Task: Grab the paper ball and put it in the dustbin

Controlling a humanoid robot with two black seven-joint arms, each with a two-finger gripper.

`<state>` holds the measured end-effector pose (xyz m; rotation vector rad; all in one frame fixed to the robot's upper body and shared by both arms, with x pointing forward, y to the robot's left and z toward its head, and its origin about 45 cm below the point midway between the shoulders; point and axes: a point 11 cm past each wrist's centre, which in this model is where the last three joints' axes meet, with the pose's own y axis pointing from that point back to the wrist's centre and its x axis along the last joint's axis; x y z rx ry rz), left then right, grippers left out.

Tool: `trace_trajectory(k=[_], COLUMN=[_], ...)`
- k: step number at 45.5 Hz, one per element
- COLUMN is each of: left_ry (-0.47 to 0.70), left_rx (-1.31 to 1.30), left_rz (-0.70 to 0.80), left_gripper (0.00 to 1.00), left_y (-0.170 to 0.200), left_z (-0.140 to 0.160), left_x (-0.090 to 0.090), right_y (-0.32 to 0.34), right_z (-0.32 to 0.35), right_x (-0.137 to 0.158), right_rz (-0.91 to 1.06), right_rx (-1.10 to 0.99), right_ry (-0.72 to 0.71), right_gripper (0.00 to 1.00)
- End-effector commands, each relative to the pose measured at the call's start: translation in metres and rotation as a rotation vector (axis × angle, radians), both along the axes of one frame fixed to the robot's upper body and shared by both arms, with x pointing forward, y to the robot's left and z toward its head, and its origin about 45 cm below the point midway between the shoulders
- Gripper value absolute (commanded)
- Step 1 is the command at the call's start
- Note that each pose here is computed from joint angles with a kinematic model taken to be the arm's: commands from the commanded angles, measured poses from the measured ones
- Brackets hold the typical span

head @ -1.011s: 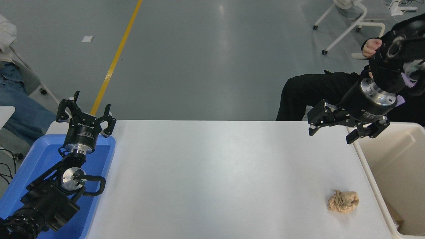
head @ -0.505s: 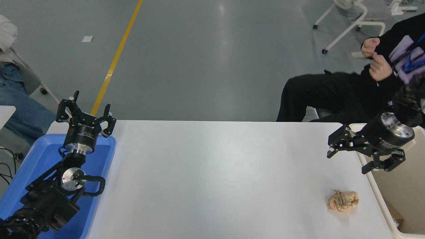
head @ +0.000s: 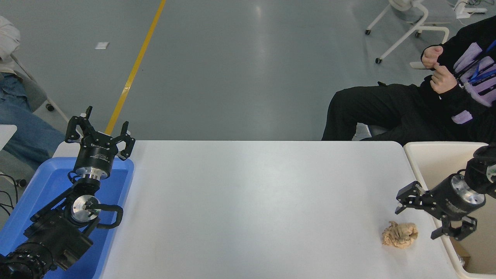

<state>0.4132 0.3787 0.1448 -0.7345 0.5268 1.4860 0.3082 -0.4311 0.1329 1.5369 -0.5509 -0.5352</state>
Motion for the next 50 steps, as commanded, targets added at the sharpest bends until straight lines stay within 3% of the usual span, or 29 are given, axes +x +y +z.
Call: trace_trajectory(k=[1,22,50], left_ry=[-0.001,0.0,-0.002], left_rx=[-0.001,-0.001,-0.002], left_rz=[0.001,0.0,0.0], left_gripper=[0.99,0.99,0.99], left_y=[0.0,0.0,0.0], left_z=[0.0,0.0,0.0], left_x=[0.0,0.0,0.0], right_y=[0.002,0.02,0.023], right_z=[-0.019,-0.041,-0.066], right_x=[0.012,-0.017,-0.021], right_rz=[-0.003,0.153,0.117], right_rx=[-0.127,-0.14,-0.205], right_ry=[-0.137,-0.058,-0.166], right_gripper=[1.0,1.0,1.0])
